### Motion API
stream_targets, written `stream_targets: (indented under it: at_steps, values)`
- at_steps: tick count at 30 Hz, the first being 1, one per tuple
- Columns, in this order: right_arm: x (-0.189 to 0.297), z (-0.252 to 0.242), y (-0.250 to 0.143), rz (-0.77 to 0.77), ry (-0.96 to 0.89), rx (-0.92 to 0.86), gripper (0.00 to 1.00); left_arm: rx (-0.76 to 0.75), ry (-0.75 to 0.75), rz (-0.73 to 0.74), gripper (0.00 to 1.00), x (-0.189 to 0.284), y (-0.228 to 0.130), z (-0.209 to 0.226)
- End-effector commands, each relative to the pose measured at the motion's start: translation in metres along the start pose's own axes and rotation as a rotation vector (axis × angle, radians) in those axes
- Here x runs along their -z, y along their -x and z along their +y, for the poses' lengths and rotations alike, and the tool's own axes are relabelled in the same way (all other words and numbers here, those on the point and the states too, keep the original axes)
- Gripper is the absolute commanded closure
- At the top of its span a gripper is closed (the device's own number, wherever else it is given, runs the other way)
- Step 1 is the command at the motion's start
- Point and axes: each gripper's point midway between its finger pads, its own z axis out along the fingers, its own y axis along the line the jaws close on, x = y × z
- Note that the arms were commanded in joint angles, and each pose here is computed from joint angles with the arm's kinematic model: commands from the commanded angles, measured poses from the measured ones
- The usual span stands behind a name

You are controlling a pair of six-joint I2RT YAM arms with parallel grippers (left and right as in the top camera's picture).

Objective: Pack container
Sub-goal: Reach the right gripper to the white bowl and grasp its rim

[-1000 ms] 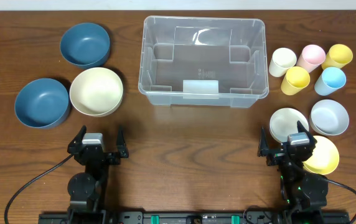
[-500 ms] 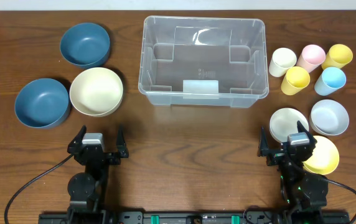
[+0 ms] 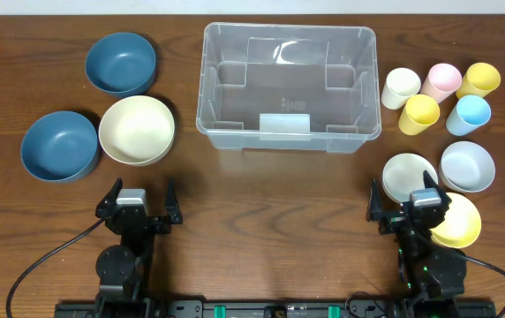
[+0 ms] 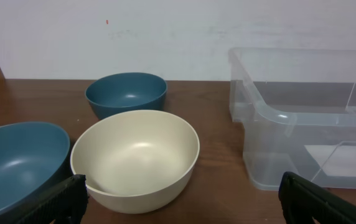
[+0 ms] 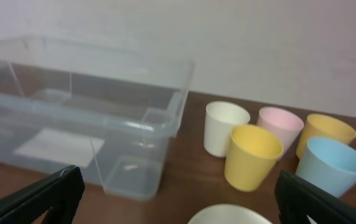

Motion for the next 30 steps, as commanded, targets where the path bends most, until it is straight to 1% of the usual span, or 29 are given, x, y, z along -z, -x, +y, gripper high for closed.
stream_targets:
  at_steps: [1,5,8,12,15,20,23,26,28,30]
  values:
    - [0.001,0.001,0.012,-0.043,0.012,-0.103,0.01,-0.012,0.016,0.051,0.02,-0.001,-0.018,0.003]
    - [0.008,0.006,0.044,-0.080,0.058,-0.213,0.01,-0.012,0.016,0.051,0.02,-0.001,-0.018,0.003]
    - [0.014,0.007,0.060,-0.023,0.069,-0.245,0.01,-0.012,0.016,0.051,0.02,-0.001,-0.018,0.003]
    - [0.016,0.006,0.077,0.123,0.059,-0.253,0.01,-0.011,0.016,0.051,0.02,-0.001,-0.018,0.003]
    - [0.013,0.005,0.092,0.265,0.050,-0.253,0.01,-0.012,0.016,0.051,0.02,-0.001,-0.018,0.003]
    - [0.015,0.004,0.112,0.521,0.075,-0.113,0.01,-0.012,0.016,0.051,0.02,-0.001,-0.018,0.003]
    - [0.018,0.004,0.124,0.625,0.091,-0.085,0.01,-0.012,0.016,0.051,0.02,-0.001,-0.018,0.003]
    - [0.022,0.017,0.126,0.705,0.166,-0.116,0.01,-0.012,0.016,0.051,0.02,-0.001,-0.018,0.003]
    - [0.028,0.025,0.118,0.769,0.208,-0.140,0.01,-0.012,0.016,0.051,0.02,-0.001,-0.018,0.003]
    - [0.034,0.027,0.107,0.830,0.214,-0.149,0.01,-0.011,0.016,0.051,0.02,-0.001,-0.018,0.003]
